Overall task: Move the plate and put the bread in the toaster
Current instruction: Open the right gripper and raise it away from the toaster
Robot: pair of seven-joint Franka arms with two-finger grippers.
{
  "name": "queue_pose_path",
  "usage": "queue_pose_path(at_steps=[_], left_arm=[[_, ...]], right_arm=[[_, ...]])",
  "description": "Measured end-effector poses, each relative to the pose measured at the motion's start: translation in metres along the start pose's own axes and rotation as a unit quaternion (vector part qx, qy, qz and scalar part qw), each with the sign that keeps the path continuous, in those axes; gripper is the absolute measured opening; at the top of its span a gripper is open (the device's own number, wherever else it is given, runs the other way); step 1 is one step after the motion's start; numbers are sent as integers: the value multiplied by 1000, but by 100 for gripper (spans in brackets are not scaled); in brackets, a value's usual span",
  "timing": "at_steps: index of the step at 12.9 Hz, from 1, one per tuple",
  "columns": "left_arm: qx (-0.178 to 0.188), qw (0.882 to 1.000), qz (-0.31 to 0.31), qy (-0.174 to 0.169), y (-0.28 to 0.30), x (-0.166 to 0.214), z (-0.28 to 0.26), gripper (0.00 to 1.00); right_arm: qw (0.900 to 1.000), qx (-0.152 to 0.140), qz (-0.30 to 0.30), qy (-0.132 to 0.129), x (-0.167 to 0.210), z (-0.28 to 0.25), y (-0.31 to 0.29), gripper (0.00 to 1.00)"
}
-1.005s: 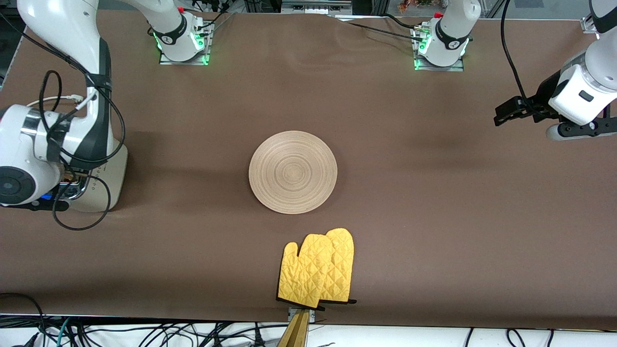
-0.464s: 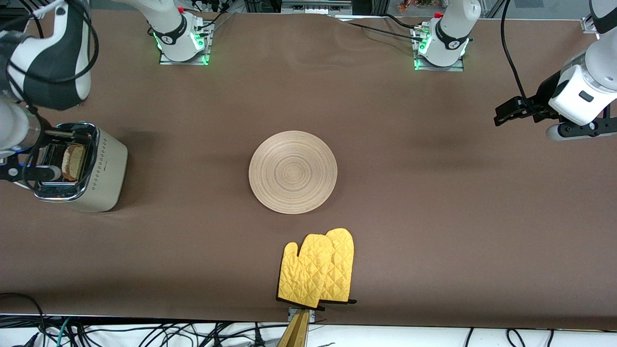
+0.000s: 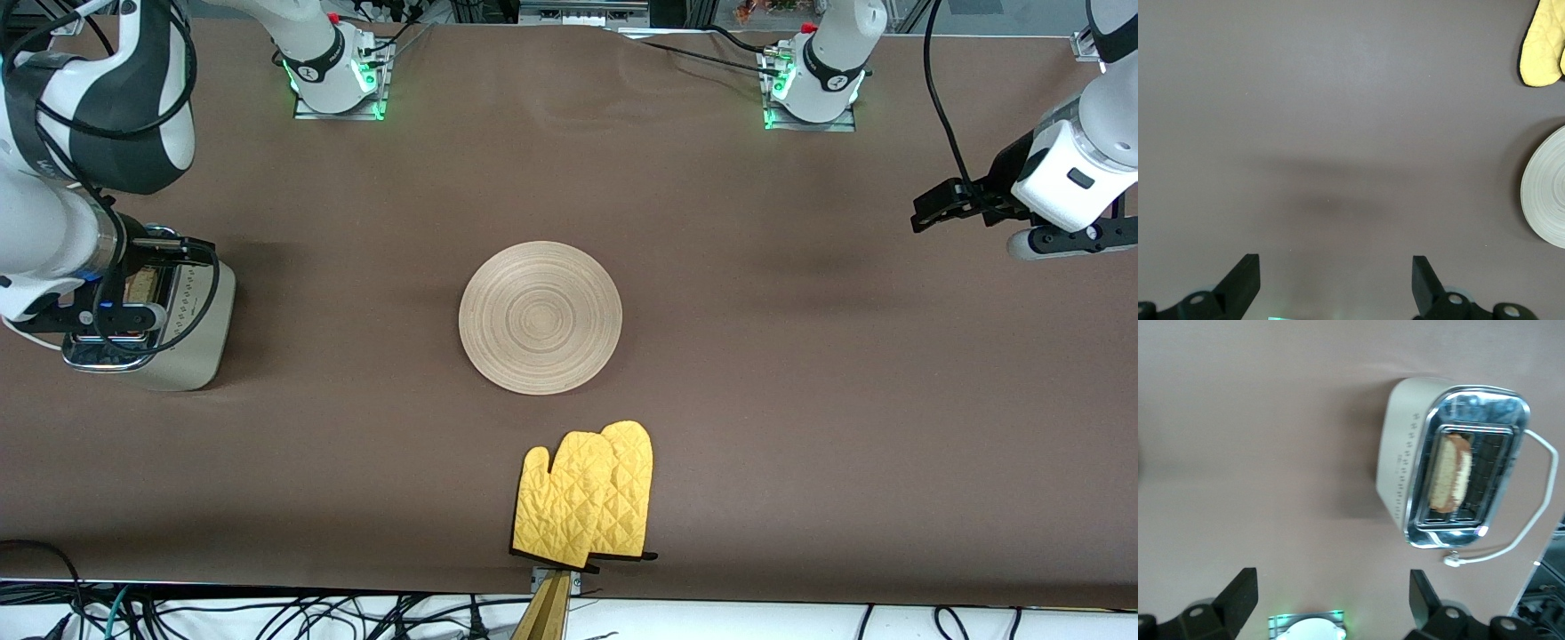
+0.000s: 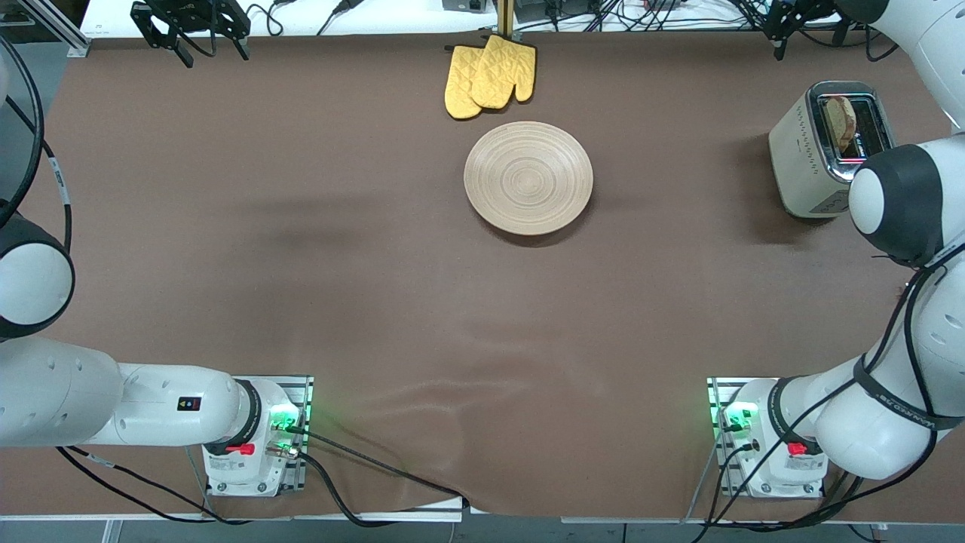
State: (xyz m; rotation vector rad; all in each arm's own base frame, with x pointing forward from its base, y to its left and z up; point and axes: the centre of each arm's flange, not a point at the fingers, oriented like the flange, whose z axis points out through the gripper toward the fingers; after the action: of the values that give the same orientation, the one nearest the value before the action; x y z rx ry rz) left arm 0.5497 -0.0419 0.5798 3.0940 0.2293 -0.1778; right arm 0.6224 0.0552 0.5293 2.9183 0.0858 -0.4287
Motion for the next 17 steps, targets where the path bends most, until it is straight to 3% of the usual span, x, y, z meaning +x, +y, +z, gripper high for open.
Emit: queue_pose_path(at_steps=[6,8,12,17], left_arm=[[0,1000,0,0,0,0,0,100],[0,1000,0,0,0,0,0,100],[0,1000,0,-1,0,0,1,100],[0,1000,0,-1,-1,0,1,100]], right_arm=[[998,37,-42,22,-13,-20,-17,100],[996,61,-56,42,-14,-28,-10,100],[991,88,-21,100,-39,-55,55,100],[988,101,-2,119,-65,-53,85,100]])
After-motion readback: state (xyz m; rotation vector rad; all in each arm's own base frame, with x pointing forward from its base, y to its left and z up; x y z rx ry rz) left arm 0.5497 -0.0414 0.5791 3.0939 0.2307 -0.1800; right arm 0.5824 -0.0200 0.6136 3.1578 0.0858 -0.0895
